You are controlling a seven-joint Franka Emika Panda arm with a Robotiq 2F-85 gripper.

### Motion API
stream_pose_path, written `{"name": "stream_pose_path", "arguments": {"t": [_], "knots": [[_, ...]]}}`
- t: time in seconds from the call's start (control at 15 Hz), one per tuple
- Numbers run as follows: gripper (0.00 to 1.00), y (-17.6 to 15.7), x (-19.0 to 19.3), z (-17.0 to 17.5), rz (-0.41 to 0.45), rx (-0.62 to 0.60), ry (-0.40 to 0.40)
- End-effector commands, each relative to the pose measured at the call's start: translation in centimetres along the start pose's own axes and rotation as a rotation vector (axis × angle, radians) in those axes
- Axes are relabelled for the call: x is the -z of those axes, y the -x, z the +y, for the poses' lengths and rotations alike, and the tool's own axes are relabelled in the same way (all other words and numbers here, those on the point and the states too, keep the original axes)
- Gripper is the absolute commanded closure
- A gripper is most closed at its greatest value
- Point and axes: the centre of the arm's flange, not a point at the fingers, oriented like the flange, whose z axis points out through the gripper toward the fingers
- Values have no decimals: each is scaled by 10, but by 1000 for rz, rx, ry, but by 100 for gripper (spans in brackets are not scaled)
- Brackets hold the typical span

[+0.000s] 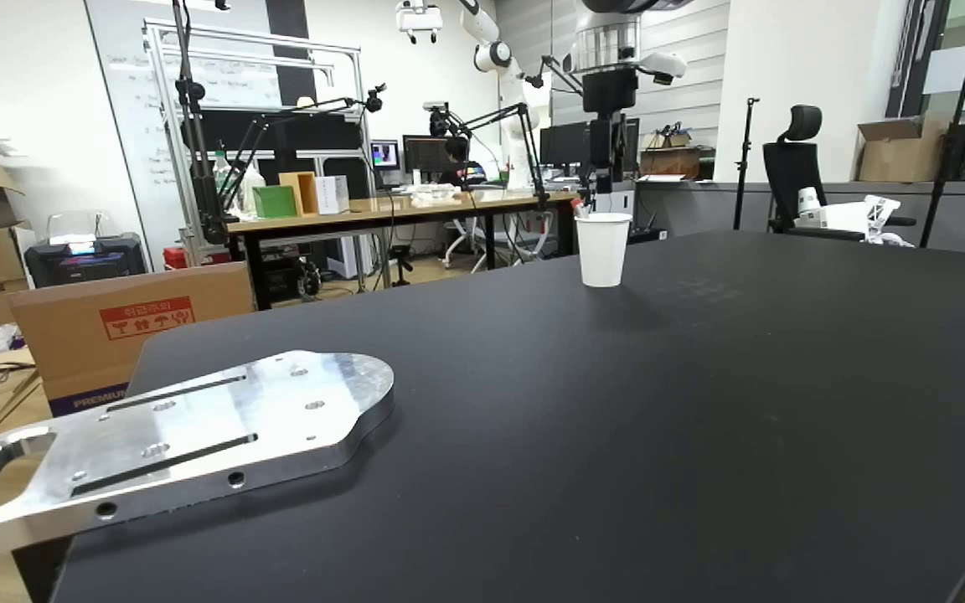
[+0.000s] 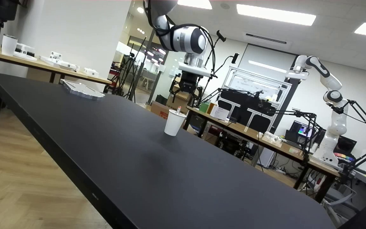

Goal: Remove the marker from the cup and put it on the table

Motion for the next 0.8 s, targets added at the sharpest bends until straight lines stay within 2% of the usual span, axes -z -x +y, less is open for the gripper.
{"name": "stream_pose_path", "arguments": {"t": [0.0,0.73], "knots": [[0,-23,-2,12,46,1,20],[0,-35,-16,7,122,-4,12]]}}
